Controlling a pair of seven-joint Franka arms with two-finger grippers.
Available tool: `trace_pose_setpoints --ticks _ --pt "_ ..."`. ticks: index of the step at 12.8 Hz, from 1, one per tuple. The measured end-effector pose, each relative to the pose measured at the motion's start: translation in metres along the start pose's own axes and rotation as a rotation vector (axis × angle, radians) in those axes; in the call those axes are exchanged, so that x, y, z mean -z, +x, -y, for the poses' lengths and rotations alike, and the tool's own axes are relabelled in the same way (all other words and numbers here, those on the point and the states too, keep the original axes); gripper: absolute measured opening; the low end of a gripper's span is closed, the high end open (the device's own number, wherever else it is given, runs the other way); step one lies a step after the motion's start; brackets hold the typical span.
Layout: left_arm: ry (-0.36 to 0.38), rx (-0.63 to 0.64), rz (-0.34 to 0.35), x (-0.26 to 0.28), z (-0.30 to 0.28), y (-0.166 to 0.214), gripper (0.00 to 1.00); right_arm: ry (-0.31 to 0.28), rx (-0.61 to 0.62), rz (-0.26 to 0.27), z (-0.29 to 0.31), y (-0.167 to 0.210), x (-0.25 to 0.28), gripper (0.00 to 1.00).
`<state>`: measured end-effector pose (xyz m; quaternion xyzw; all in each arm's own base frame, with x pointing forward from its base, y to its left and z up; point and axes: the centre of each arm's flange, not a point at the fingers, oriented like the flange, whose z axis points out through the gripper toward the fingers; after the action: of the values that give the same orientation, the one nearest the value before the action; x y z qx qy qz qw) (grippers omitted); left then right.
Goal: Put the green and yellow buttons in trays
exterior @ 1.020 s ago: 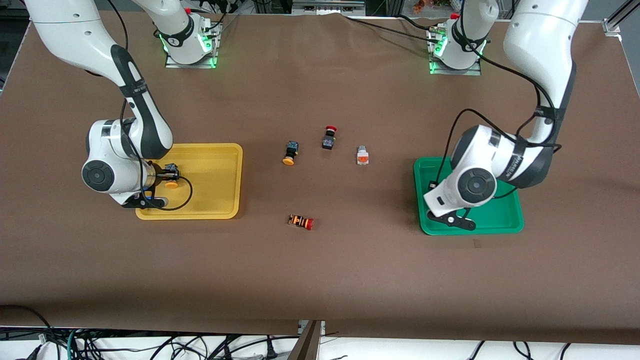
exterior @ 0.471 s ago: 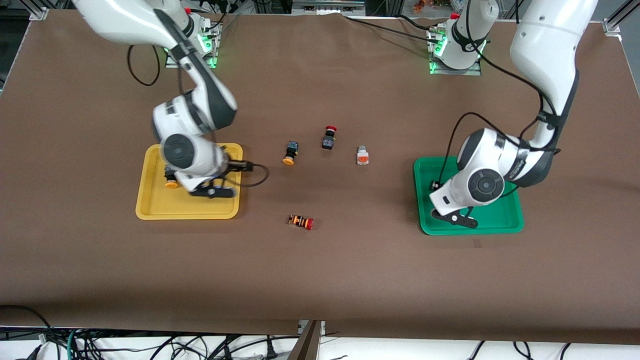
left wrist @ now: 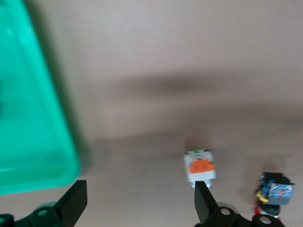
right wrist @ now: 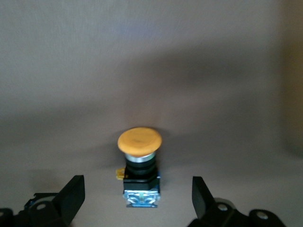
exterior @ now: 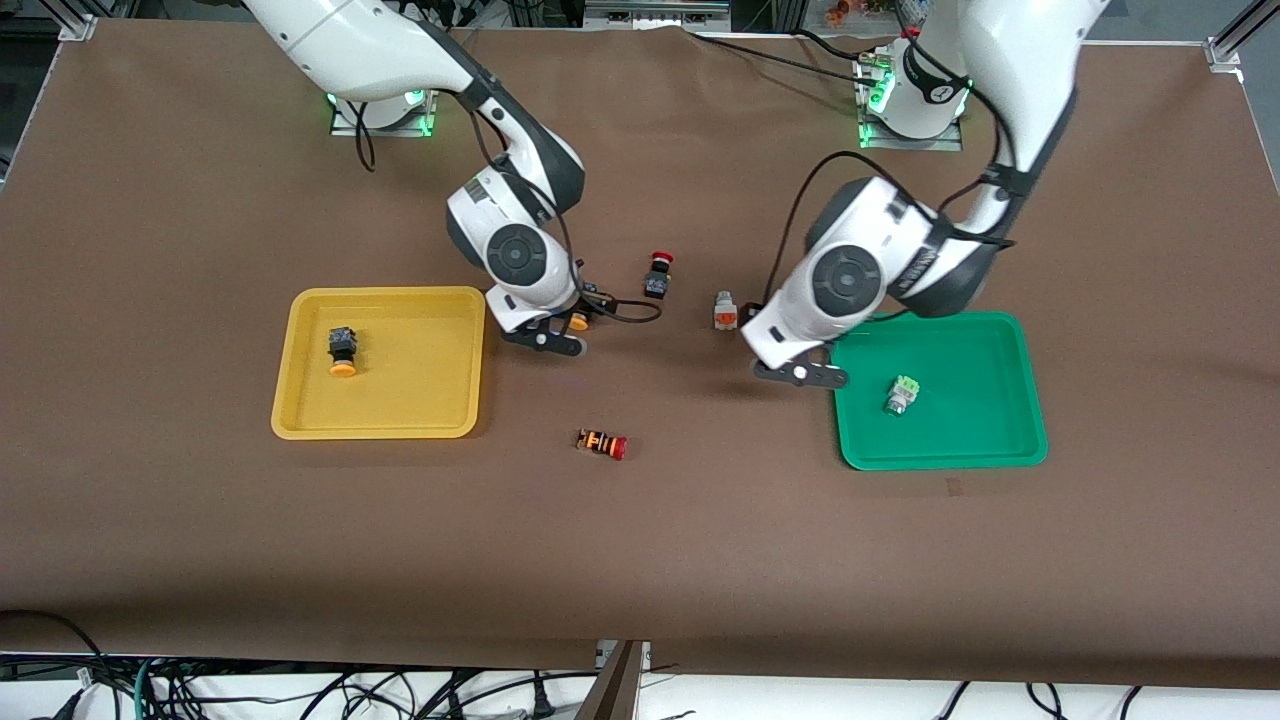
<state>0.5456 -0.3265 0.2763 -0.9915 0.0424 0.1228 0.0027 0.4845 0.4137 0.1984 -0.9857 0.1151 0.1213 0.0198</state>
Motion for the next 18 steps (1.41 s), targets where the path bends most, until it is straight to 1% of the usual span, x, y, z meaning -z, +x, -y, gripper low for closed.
trace_pose_setpoints --ticks 1,2,3,4,5,7,8,9,10,11,13,14,15,16,17,18 --pt "-0.002 0.017 0.004 -0.015 -0.016 -0.005 1.00 -0.006 0.001 0.008 0.001 -0.002 -0.008 0.91" --pt "-0.006 0.028 0.010 -0.030 -0.029 -0.008 1.00 -0.010 0.000 0.013 0.001 -0.002 -0.014 0.78" --pt "-0.011 0.035 0.014 -0.044 -0.039 -0.010 1.00 -0.011 -0.002 0.015 0.000 -0.001 -0.017 0.67" --pt "-0.021 0.035 0.013 -0.057 -0.045 -0.011 1.00 -0.008 -0.004 0.014 0.000 0.000 -0.019 0.52" --pt "-0.032 0.036 0.009 -0.070 -0.048 -0.012 1.00 -0.006 -0.007 0.012 0.000 0.001 -0.018 0.44" --pt "-0.044 0.035 0.005 -0.091 -0.051 -0.018 1.00 0.005 -0.011 -0.002 0.000 0.006 -0.011 0.44" --pt "-0.046 0.034 0.006 -0.100 -0.056 -0.025 1.00 0.007 -0.012 -0.013 -0.006 0.016 0.003 0.44" --pt "-0.045 0.030 0.007 -0.109 -0.062 -0.032 0.90 -0.007 0.010 -0.010 -0.021 0.031 0.024 0.44" --pt "-0.041 0.027 0.010 -0.114 -0.068 -0.039 0.78 -0.031 0.052 0.005 -0.044 0.049 0.047 0.44" --pt "-0.036 0.024 0.014 -0.117 -0.073 -0.044 0.66 -0.058 0.100 0.019 -0.077 0.071 0.068 0.44" --pt "-0.036 0.026 0.011 -0.116 -0.073 -0.044 0.44 -0.103 0.206 0.038 -0.161 0.124 0.091 0.44" --pt "-0.036 0.034 0.008 -0.113 -0.068 -0.040 0.37 -0.117 0.248 0.048 -0.202 0.147 0.093 0.44" --pt "-0.032 0.048 0.008 -0.107 -0.060 -0.035 0.33 -0.127 0.266 0.064 -0.231 0.158 0.087 0.44" --pt "-0.019 0.061 0.016 -0.094 -0.049 -0.028 0.32 -0.135 0.270 0.081 -0.246 0.162 0.076 0.44" --pt "0.018 0.049 0.047 -0.056 -0.024 -0.014 0.32 -0.141 0.273 0.097 -0.249 0.158 0.054 0.48" --pt "0.033 0.030 0.058 -0.031 -0.006 -0.006 0.32 -0.141 0.279 0.094 -0.246 0.157 0.049 0.57"
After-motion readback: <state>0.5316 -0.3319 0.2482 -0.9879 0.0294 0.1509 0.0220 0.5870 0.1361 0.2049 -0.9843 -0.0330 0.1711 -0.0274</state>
